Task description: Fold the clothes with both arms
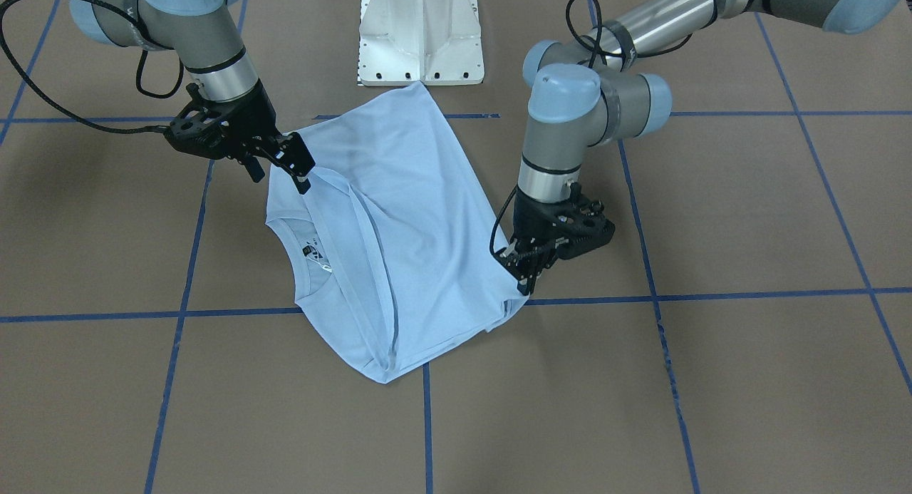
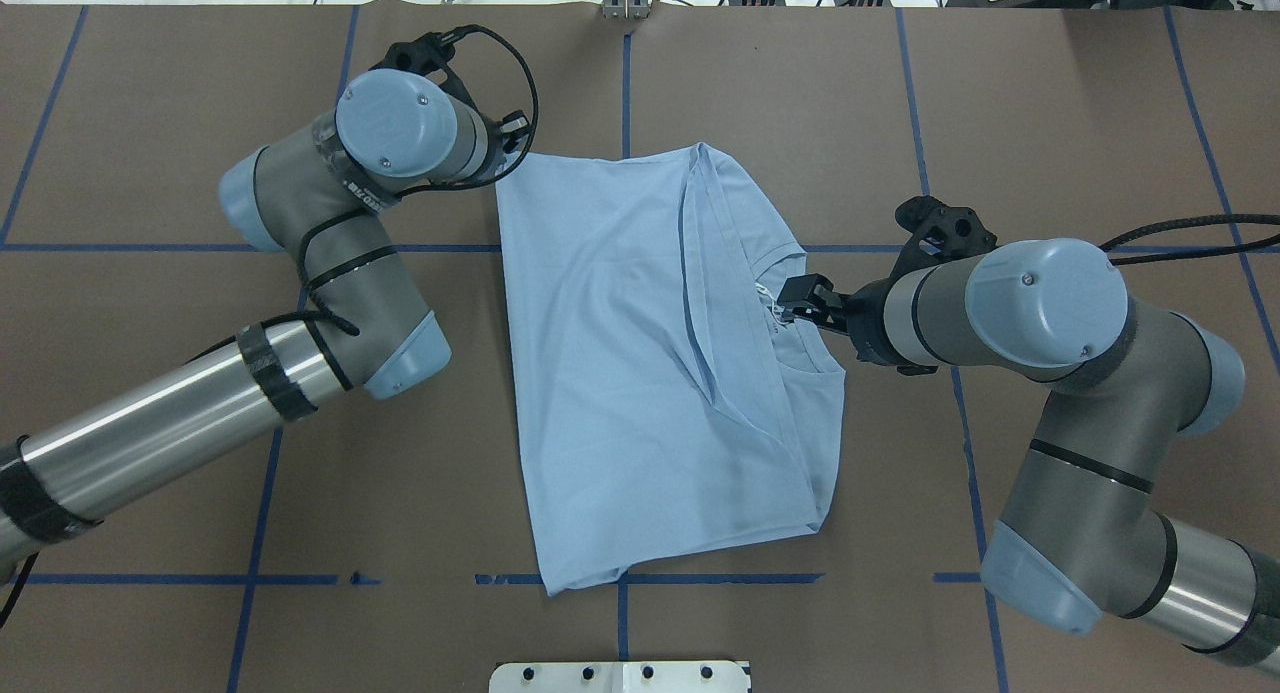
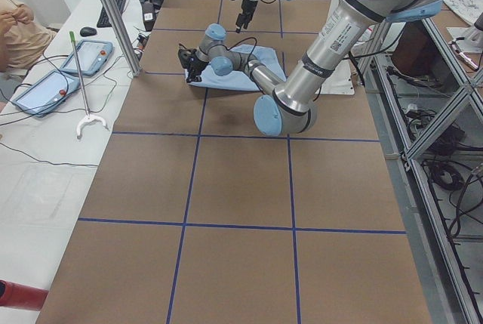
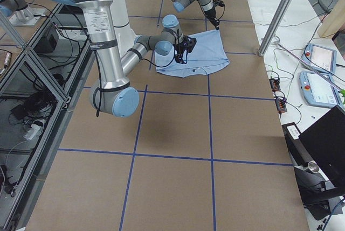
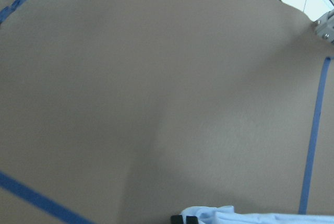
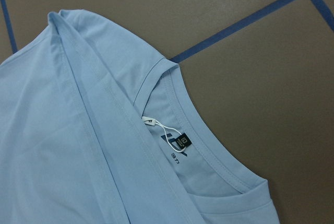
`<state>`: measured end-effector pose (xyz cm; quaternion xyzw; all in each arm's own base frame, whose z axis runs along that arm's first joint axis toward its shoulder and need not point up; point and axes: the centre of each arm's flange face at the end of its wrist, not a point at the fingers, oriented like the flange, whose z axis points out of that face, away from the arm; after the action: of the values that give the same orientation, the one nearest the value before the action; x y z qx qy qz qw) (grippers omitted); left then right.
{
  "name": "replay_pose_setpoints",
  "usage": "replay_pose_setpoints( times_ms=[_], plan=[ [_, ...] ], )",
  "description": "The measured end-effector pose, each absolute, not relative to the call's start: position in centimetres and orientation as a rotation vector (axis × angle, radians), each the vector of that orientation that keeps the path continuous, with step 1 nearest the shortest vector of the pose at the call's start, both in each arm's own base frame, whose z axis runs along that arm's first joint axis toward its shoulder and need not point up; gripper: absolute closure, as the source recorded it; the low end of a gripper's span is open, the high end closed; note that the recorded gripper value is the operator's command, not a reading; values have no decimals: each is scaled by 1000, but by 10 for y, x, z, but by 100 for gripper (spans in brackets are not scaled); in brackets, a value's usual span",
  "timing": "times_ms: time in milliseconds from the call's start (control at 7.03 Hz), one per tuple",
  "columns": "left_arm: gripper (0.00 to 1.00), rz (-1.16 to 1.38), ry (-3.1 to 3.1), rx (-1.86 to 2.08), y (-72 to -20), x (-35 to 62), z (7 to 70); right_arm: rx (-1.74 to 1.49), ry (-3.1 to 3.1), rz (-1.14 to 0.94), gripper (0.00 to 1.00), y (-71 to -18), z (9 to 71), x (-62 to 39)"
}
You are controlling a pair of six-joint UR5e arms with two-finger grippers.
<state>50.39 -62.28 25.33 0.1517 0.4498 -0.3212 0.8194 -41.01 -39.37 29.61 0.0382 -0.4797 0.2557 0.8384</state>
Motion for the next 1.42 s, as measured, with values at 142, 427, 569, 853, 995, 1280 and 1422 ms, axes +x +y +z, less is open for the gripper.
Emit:
replay_pose_setpoints(
  times_ms=[142,427,569,853,995,1280,1422],
  plan=[
    [100,-699,977,357,-654,507,263,77,-1028,545,0,-392,294,-411],
    [60,-718,999,407,-689,514,284,68,-1043,555,0,-391,290,-413],
    [59,-721,1001,413,-694,514,288,71,-1049,553,0,-391,286,-416],
    [59,-711,1044,421,-676,496,291,76,-1062,520,0,-372,276,-437],
    [59,-699,1076,418,-658,481,293,77,-1065,484,7,-352,272,-456],
    [57,-682,1105,401,-641,471,295,79,-1029,413,19,-319,283,-497],
    [57,-679,1107,396,-638,471,296,84,-1008,381,22,-313,289,-513]
  ],
)
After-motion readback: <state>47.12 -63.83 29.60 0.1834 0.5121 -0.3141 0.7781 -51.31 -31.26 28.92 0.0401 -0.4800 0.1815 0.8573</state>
